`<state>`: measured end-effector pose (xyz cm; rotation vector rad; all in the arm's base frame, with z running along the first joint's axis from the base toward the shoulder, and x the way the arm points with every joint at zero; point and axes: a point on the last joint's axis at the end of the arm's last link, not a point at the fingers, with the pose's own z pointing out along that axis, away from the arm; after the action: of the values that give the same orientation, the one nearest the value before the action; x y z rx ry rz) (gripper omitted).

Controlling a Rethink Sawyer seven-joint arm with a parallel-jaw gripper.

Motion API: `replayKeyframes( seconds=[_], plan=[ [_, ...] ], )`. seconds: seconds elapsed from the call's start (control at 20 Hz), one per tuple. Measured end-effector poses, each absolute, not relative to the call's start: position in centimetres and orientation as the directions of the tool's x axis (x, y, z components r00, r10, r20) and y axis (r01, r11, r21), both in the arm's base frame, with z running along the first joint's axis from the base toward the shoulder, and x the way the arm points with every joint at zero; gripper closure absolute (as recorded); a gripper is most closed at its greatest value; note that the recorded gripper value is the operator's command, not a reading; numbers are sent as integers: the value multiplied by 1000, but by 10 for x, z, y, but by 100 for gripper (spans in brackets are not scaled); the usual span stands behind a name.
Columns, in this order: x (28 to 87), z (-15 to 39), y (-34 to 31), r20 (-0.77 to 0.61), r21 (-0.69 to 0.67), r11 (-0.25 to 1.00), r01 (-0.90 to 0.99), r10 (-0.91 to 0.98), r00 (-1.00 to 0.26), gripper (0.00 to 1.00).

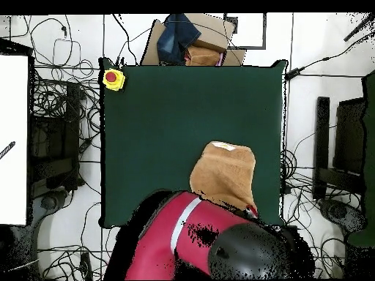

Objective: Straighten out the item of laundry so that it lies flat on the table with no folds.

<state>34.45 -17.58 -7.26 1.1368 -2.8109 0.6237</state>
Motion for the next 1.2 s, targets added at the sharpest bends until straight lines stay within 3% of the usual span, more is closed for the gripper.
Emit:
replayKeyframes(
  seconds=[0.3,0.8,1.2],
  plan=[
    [338,-61,-197,234,-380,623,-684,-650,-723,100],
    [360,-5,-239,289,-557,517,-650,-613,-736,100],
    [352,-25,-250,256,-532,554,-641,-616,-745,100]
  ],
)
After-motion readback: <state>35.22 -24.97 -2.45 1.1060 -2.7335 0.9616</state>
